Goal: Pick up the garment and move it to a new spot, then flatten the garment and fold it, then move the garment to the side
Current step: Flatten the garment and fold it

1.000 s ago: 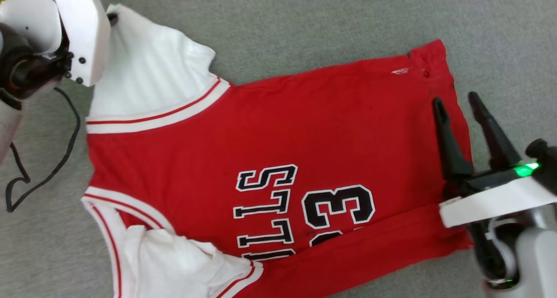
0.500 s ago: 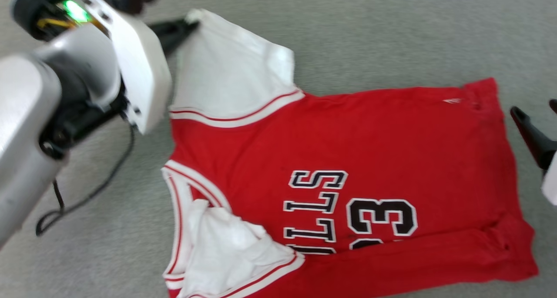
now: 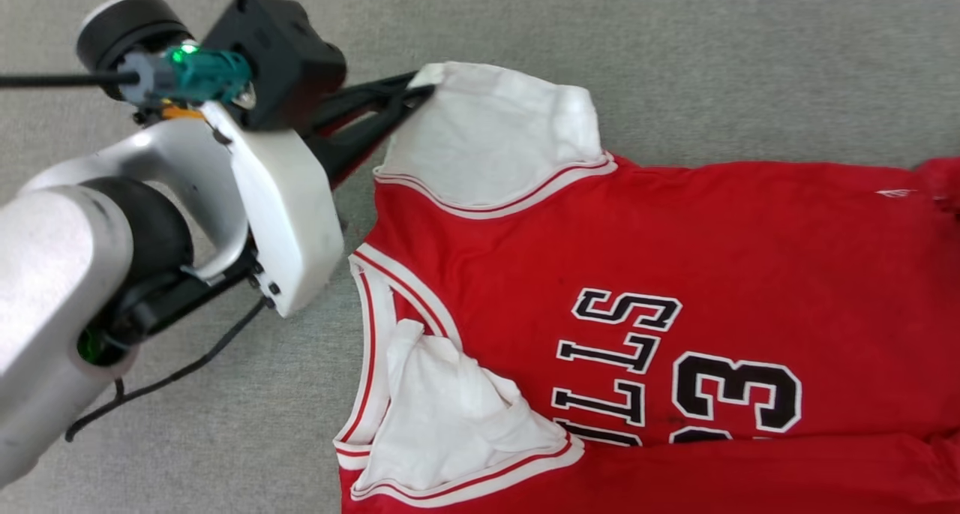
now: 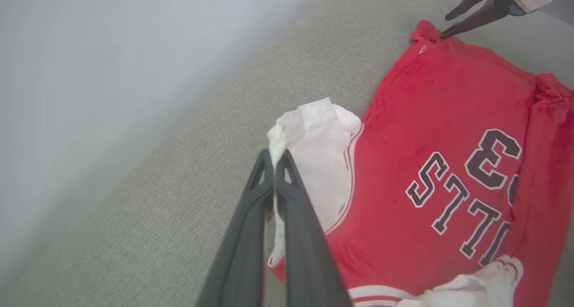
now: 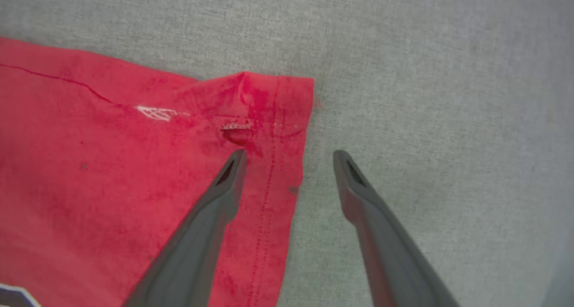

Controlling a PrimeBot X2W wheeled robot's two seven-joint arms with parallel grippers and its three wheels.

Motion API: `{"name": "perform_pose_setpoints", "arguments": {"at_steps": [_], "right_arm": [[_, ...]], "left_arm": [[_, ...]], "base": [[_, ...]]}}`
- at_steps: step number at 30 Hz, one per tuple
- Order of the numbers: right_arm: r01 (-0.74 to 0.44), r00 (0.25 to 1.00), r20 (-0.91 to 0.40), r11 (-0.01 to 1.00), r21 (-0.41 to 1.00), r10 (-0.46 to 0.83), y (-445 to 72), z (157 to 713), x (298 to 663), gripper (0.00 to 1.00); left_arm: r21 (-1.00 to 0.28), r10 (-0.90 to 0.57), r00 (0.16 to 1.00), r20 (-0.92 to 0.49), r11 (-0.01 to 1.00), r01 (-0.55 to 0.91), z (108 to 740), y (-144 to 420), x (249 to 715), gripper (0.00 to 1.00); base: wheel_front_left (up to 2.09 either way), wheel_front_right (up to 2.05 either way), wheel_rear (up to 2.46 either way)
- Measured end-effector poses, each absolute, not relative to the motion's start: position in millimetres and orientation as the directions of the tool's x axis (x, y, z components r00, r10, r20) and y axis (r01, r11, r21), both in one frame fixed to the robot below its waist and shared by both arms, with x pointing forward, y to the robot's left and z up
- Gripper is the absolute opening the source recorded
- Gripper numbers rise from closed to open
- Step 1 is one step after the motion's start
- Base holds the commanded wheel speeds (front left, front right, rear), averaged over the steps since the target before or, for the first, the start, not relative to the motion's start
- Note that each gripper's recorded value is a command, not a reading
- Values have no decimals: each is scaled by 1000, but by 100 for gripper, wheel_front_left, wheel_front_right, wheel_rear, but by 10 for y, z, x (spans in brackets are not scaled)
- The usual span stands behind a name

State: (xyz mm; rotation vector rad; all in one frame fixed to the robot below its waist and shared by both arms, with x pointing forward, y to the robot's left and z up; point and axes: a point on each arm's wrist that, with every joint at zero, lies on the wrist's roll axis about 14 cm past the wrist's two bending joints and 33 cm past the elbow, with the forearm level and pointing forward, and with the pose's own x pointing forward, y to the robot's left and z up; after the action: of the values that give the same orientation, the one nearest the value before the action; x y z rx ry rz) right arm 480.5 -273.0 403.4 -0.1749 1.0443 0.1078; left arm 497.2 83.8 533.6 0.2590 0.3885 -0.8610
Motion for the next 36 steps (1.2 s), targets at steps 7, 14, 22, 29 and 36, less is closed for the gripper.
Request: {"name": "perform_pose_setpoints", "arguments": {"at_steps": [7,14,22,29,36], "right_arm": [[-213,417,-909,973,-93,4,-2636,3657,4904,100],[-249,376,-927,964,-92,8,-2551,3477,4926,0],[-209,515,-856,976,-64,54,-2477,3683,5028,0],[-165,634,-770,985,-44,71,-2507,4106,4864,0],[-110,694,-717,994,-20,62,-2639,4444,4427,0]], "left_arm": [[55,-687,580,-439,623,780,5223,840,4905,0],[41,-657,593,-466,653,756,5078,953,4852,0],[65,-602,656,-456,713,699,5110,1142,4828,0],[53,-579,691,-433,749,661,5251,1234,4594,0],[-2,-587,675,-447,755,656,5270,1204,4111,0]], "base": [[0,0,0],[0,0,0],[0,0,0],[0,0,0],[0,0,0]]}}
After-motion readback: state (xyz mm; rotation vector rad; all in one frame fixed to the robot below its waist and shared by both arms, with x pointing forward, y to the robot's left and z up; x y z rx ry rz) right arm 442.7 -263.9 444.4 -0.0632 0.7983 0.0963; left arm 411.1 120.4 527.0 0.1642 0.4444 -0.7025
